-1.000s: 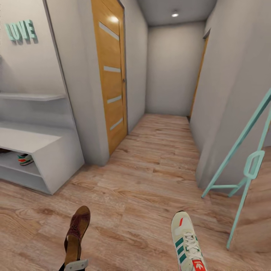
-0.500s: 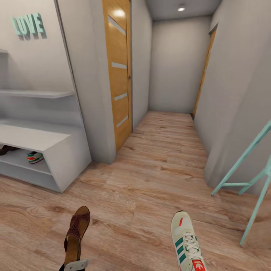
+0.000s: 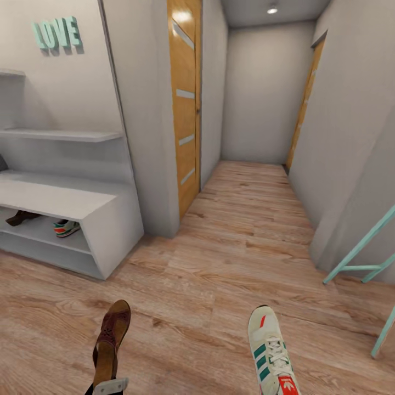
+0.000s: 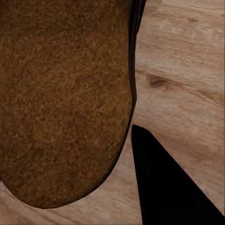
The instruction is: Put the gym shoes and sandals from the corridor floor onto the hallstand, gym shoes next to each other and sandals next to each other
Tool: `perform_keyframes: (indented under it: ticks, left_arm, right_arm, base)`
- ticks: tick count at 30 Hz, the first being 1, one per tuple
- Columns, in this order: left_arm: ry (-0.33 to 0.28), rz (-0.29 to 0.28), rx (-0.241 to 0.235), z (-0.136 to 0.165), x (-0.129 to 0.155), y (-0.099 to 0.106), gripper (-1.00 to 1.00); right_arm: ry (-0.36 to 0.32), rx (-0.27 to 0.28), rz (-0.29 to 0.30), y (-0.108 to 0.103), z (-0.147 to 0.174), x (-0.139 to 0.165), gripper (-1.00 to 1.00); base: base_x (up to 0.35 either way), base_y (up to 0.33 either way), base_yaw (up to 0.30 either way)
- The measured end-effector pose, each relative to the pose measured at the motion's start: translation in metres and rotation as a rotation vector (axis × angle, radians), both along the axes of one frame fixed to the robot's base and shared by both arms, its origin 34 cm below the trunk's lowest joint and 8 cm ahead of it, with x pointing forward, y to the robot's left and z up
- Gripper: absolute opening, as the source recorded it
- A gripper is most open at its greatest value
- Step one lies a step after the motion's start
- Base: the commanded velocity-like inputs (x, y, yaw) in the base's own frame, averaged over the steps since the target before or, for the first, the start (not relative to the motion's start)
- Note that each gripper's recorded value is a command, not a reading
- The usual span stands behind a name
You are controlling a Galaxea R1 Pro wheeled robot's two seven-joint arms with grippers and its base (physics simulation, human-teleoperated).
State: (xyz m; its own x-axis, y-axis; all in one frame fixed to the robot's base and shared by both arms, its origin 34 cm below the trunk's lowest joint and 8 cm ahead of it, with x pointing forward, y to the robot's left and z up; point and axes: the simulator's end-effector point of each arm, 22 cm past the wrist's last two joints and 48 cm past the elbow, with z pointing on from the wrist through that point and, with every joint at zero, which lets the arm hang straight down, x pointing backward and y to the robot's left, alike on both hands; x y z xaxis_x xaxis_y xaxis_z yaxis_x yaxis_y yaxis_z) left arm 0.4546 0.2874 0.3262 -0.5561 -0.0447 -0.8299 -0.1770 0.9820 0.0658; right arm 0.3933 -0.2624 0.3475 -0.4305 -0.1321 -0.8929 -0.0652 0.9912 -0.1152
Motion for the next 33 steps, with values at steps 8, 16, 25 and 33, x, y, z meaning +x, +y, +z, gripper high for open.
perform_keyframes:
  ticks: [8, 16, 25, 33]
  left_arm:
    - [0.012, 0.001, 0.000, -0.004, -0.003, 0.000, -1.00]
    - [0.024, 0.001, -0.001, -0.008, -0.006, 0.000, -1.00]
    - [0.024, 0.001, -0.001, -0.009, -0.007, 0.000, -1.00]
    - [0.024, 0.002, -0.001, -0.008, -0.007, 0.000, -1.00]
  right_arm:
    - [0.011, 0.021, -0.005, 0.012, -0.003, -0.002, -1.00]
    - [0.020, 0.021, -0.002, 0.013, -0.006, -0.005, -1.00]
    - [0.020, 0.019, 0.000, 0.012, -0.006, -0.005, -1.00]
    - [0.024, 0.018, -0.001, 0.012, -0.007, -0.006, -1.00]
  base:
    - [0.000, 0.303, 0.000]
    - [0.000, 0.303, 0.000]
    - [0.000, 0.303, 0.000]
    - [0.000, 0.303, 0.000]
